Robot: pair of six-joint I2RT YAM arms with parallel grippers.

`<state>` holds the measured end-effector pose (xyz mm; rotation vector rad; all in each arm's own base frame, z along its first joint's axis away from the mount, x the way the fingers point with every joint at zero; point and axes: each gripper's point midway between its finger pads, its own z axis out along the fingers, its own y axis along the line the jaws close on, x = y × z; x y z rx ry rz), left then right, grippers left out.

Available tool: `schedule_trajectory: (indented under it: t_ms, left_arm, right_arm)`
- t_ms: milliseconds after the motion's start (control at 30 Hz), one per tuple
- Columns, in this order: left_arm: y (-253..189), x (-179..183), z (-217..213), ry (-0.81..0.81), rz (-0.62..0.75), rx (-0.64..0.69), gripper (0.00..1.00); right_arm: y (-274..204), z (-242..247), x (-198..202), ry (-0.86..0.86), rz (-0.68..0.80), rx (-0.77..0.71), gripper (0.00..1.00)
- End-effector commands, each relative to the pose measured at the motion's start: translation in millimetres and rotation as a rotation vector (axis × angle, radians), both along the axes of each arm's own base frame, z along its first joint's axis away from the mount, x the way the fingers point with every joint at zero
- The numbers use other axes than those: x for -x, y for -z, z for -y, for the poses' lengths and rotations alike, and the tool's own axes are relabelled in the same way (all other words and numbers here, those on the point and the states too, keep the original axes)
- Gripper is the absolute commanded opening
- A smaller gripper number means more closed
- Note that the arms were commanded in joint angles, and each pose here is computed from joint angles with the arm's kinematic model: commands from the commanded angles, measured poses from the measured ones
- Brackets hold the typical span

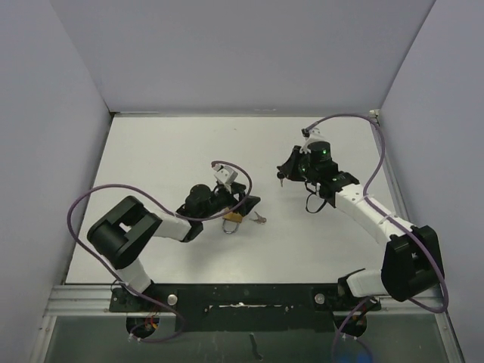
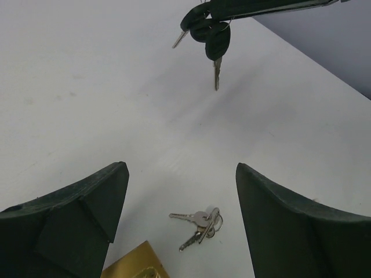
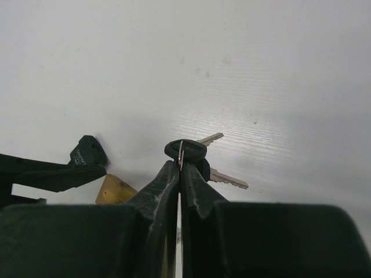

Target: Unlock with the key

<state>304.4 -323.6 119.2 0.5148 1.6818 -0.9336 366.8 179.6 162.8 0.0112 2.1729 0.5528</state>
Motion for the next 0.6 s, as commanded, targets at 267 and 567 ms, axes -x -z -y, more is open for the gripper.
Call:
schedule_trajectory:
  t_ms: [267, 567]
  left_arm:
    - [-41.4, -11.6, 59.5, 0.14, 0.205, 0.23, 0.64]
    - [-36.6, -16.3, 78.0, 0.167, 0.202, 0.274, 0.63]
  right_arm:
    - [-49.4, -21.0, 9.7, -0.04, 0.12, -0.114, 0.0]
    - [-50.8, -30.4, 14.2, -0.056, 0.124, -0.116, 0.0]
